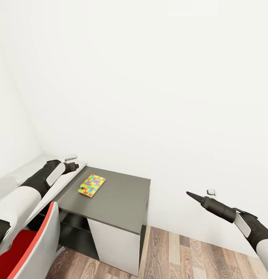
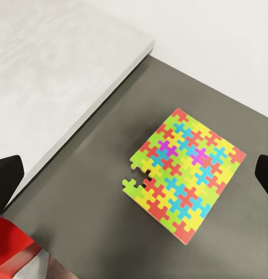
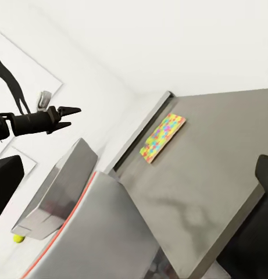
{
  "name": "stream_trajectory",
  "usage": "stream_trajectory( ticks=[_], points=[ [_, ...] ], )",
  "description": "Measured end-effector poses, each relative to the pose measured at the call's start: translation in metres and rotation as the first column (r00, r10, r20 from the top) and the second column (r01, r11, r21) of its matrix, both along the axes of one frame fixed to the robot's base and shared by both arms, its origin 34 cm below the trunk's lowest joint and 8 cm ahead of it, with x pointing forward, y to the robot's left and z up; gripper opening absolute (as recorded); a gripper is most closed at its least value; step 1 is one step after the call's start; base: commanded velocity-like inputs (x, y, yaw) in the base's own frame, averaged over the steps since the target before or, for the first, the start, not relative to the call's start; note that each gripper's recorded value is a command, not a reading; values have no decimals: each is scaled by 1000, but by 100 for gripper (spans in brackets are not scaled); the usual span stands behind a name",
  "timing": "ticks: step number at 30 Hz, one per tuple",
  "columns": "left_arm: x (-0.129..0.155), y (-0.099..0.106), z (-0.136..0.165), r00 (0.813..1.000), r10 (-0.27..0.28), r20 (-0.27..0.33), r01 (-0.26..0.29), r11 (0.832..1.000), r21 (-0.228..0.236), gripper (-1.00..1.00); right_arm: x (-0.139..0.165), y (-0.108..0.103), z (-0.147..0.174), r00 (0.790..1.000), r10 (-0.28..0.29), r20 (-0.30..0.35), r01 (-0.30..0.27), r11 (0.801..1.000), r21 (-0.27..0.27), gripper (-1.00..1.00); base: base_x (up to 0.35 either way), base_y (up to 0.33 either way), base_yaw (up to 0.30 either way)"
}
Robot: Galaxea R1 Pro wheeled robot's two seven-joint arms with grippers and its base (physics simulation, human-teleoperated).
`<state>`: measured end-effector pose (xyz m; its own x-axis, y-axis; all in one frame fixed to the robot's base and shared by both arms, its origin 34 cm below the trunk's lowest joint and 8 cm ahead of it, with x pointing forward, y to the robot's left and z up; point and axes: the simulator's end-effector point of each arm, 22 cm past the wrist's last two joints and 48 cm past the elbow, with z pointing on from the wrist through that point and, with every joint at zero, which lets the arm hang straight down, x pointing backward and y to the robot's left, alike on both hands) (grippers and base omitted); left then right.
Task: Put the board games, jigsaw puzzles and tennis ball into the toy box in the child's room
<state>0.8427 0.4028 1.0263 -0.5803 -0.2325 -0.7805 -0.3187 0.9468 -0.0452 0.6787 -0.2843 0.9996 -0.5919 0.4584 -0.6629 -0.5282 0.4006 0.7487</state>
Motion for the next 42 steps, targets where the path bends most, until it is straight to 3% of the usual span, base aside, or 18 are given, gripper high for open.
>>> stream_trajectory(
  ticks=[42],
  points=[
    [3, -20, -2, 1000, -23, -1, 23, 1000, -13, 100, -1, 1, 1, 1000, 3, 0, -3, 1000, 10, 100, 0, 0, 0]
  ],
)
